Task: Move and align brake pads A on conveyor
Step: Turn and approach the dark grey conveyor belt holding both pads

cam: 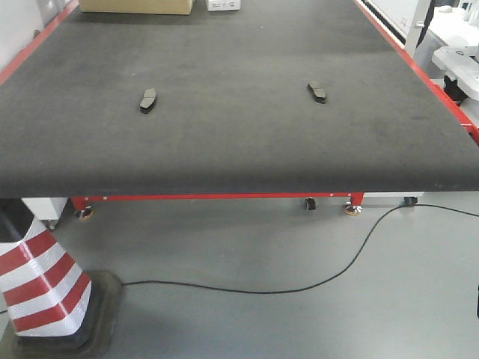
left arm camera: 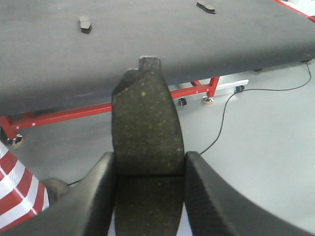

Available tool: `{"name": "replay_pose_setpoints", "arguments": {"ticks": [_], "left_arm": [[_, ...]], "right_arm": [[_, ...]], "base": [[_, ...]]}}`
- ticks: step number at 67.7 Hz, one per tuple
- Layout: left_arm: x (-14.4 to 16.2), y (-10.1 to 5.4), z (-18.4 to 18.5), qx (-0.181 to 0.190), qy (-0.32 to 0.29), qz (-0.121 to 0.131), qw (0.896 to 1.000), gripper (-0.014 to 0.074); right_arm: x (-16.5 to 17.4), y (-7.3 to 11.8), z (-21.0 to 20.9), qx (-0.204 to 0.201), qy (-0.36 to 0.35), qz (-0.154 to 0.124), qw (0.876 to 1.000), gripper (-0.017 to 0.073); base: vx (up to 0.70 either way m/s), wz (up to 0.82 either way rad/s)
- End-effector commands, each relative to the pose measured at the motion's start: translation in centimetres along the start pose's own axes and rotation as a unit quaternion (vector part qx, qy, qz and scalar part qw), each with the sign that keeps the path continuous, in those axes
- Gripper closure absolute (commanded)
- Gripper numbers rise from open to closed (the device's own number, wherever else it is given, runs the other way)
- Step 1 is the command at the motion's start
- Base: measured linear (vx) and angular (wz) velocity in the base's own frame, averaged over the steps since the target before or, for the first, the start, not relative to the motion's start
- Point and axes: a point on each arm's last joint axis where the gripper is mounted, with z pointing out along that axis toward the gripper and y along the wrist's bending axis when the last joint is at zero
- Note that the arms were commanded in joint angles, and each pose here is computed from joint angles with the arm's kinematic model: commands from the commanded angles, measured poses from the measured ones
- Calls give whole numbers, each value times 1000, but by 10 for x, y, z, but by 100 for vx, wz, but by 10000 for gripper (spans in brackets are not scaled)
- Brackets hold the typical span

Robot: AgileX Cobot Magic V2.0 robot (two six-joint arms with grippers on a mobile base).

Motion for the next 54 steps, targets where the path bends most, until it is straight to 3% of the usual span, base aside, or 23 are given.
{"name": "replay_pose_setpoints", "arguments": {"ticks": [1,54], "left_arm": [[-16,-2,-3,10,-53,3,999,599],[-16,-2,-3,10,-53,3,999,599]], "right_arm": [[-18,1,-4,-1,-61,-5,998,564],[-18,1,-4,-1,-61,-5,998,564]], "base": [[14,-9],[26,-1]]}}
